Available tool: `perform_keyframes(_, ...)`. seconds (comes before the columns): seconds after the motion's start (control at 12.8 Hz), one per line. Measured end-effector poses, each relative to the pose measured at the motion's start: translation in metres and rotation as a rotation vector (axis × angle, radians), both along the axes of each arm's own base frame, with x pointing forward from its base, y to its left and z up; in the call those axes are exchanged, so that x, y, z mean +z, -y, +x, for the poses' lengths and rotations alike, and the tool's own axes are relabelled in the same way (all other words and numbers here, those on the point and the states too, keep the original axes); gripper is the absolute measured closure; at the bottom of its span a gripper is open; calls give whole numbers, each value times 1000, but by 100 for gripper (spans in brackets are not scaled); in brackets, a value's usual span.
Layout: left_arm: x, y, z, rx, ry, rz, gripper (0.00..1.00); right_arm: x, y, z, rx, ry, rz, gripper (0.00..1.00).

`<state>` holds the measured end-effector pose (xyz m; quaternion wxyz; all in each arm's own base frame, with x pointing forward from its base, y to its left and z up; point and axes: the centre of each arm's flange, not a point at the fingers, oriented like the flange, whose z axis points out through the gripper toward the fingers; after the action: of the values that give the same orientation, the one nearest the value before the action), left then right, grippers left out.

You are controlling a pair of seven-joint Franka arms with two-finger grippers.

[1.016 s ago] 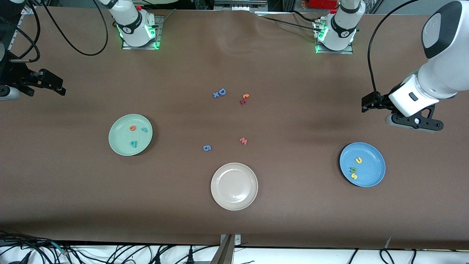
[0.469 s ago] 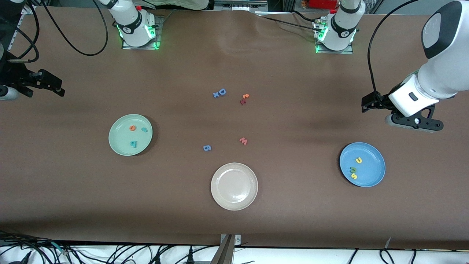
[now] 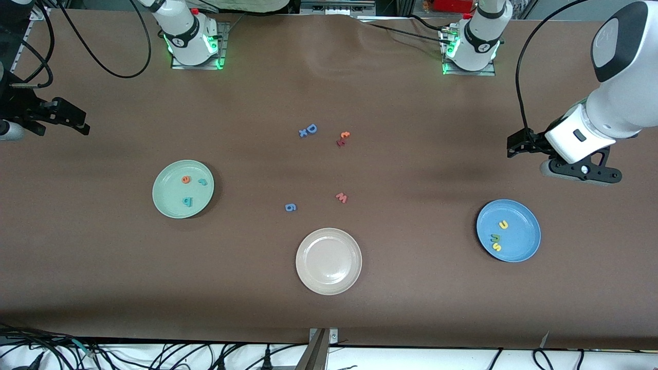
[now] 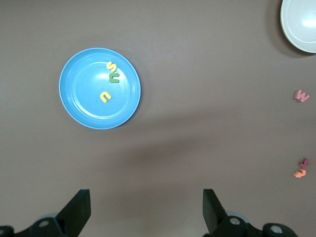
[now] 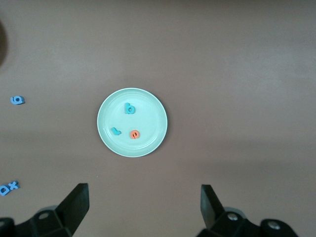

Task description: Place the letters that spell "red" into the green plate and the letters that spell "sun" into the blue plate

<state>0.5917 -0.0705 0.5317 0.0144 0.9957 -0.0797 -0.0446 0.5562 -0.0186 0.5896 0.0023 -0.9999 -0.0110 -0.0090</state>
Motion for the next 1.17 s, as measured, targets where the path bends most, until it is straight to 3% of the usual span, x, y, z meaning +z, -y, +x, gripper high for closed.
perform_keyframes(1.17,0,3,1,5,5,31,0,-2,1,0,-3,-6,0,0)
